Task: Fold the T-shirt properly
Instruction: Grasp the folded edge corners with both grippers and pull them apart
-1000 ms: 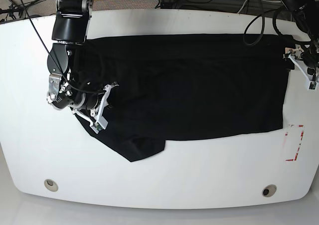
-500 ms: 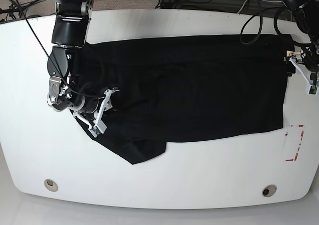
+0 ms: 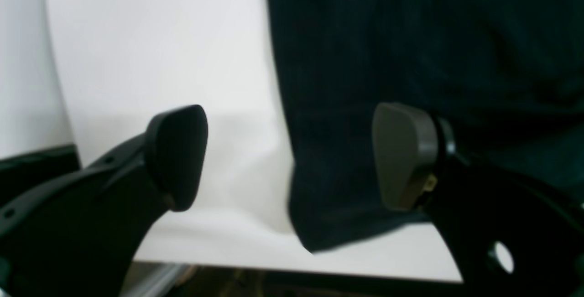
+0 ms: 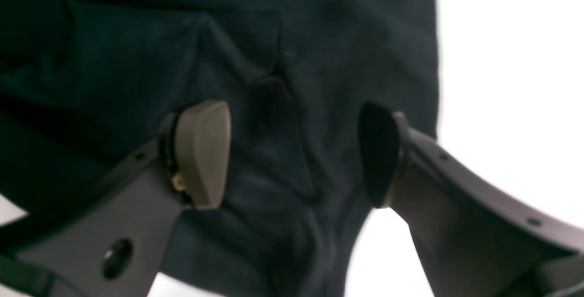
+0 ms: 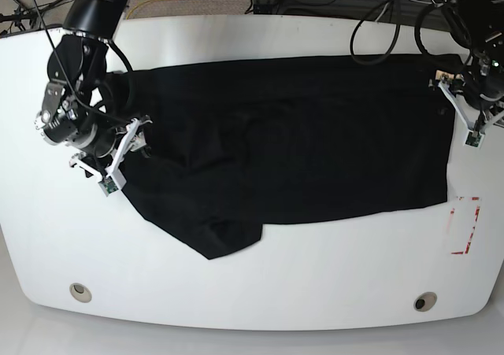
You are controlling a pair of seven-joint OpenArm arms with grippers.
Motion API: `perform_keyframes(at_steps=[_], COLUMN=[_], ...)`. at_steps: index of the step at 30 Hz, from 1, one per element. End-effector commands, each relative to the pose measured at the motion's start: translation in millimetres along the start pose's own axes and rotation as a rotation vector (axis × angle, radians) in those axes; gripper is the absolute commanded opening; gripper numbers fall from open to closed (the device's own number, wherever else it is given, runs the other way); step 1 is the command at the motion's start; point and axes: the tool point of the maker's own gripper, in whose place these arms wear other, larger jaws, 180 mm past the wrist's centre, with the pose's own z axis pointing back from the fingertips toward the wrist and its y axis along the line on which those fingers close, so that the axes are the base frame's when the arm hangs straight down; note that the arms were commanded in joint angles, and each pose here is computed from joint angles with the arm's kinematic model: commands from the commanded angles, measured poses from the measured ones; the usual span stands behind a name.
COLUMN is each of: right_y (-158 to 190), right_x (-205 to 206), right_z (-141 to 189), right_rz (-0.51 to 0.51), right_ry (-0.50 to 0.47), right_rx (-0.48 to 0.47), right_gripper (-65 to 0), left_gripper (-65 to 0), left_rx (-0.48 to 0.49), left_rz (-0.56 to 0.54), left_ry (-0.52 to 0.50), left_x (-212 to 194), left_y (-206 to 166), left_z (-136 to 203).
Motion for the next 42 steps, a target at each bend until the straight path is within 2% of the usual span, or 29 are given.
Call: perform_keyframes(at_steps=[1, 5, 9, 11, 15, 20, 26, 30, 34, 42], right_y=[-13, -13, 15, 23, 32, 38, 40, 55, 57, 41], right_x=[-15, -28, -47, -57, -64, -71, -78, -82, -101, -139], right_z=[25, 39, 46, 49, 49, 44, 40, 30, 18, 9], right_rz=[0.020, 0.013, 0.003, -0.031, -0.081, -0.104, -0.113, -0.117, -0.165, -0.238], right_ry=[0.030, 0.056, 0.065, 0.063, 0.045, 0.067, 0.095, 0.112, 0.157, 0.208], right_rx=[-0.071, -0.105, -0.021, 0.017, 0.061, 0.051, 0.033, 0.076, 0.098, 0.114], right_gripper=[-22.7, -22.8, -23.3, -26.8, -39.3, -48.2, -49.6, -49.6, -49.6, -49.8], left_gripper=[-12.6, -12.6, -12.6, -12.6, -12.6, -12.6, -12.6, -12.6, -12.6, -12.6], left_rx=[-0.014, -0.037, -0.062, -0.079, -0.106, -0.135, -0.142, -0.142, -0.140, -0.117], left_rz=[-0.007, 0.002, 0.003, 0.013, 0.034, 0.057, 0.065, 0.065, 0.061, 0.046], left_ry=[0.008, 0.031, 0.084, 0.094, 0.080, 0.085, 0.108, 0.106, 0.097, 0.078], left_x=[-11, -21, -44, -51, -56, -67, -75, -74, -70, -59], left_y=[-13, -24, -34, -40, -44, -43, -41, -41, -40, -28], left_z=[6, 4, 5, 3, -6, -19, -23, -23, -23, -24])
